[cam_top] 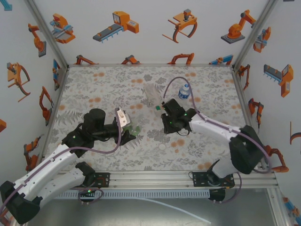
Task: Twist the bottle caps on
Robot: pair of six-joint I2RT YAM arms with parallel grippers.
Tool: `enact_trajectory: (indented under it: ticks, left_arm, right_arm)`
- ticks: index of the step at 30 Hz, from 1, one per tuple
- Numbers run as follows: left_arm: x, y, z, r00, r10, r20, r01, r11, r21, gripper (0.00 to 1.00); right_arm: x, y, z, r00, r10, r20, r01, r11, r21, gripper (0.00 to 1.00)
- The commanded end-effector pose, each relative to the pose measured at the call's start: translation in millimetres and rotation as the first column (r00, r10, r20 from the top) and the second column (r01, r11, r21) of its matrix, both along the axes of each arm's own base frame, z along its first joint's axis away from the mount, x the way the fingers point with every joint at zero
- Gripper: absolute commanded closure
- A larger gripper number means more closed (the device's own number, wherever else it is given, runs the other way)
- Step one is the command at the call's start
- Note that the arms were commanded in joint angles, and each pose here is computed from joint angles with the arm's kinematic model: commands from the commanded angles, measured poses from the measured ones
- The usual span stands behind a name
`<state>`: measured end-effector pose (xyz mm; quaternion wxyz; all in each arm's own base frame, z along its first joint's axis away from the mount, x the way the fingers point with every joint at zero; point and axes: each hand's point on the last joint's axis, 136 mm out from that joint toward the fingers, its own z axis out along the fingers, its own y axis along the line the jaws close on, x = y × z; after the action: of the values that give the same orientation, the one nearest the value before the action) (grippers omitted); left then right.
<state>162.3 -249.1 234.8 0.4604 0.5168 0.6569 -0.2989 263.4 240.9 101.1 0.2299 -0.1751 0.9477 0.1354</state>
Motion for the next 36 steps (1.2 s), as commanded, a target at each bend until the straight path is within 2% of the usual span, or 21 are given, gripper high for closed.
enact_trajectory:
  ticks: [1,3,5,8,11,14,19,22,36]
  left_arm:
    - [-8,-1,15,0.995,-0.067,0.079,0.067,0.998,0.009,1.00]
    - [-11,-1,15,0.992,-0.094,0.085,0.092,0.995,0.023,1.00]
    - [-19,-3,15,0.985,-0.148,0.090,0.146,0.989,0.031,1.00]
    - [-28,-6,17,0.975,-0.201,0.092,0.199,0.979,0.035,1.00]
    - [-35,-9,15,0.967,-0.239,0.090,0.235,0.971,0.049,1.00]
    - [-40,-13,14,0.961,-0.262,0.090,0.258,0.964,0.060,1.00]
    - [-45,-19,14,0.952,-0.293,0.094,0.287,0.955,0.070,1.00]
    - [-48,-22,16,0.946,-0.310,0.093,0.304,0.950,0.073,1.00]
    - [-56,-26,21,0.935,-0.341,0.096,0.336,0.940,0.067,1.00]
  right_arm:
    - [-11,23,57,0.967,0.200,0.156,-0.217,0.970,0.106,0.84]
    - [-23,33,86,0.921,0.293,0.258,-0.337,0.930,0.148,0.85]
    - [-44,45,120,0.838,0.405,0.366,-0.496,0.844,0.202,0.87]
    - [-73,51,166,0.696,0.489,0.525,-0.663,0.719,0.208,0.91]
    - [-98,51,205,0.586,0.530,0.613,-0.765,0.611,0.204,0.93]
    - [-117,52,235,0.510,0.538,0.671,-0.824,0.530,0.201,0.95]
    - [-144,60,255,0.404,0.575,0.712,-0.890,0.427,0.160,0.98]
    - [-151,66,255,0.373,0.599,0.708,-0.904,0.408,0.131,0.99]
    - [-160,77,244,0.348,0.641,0.684,-0.920,0.375,0.116,1.00]
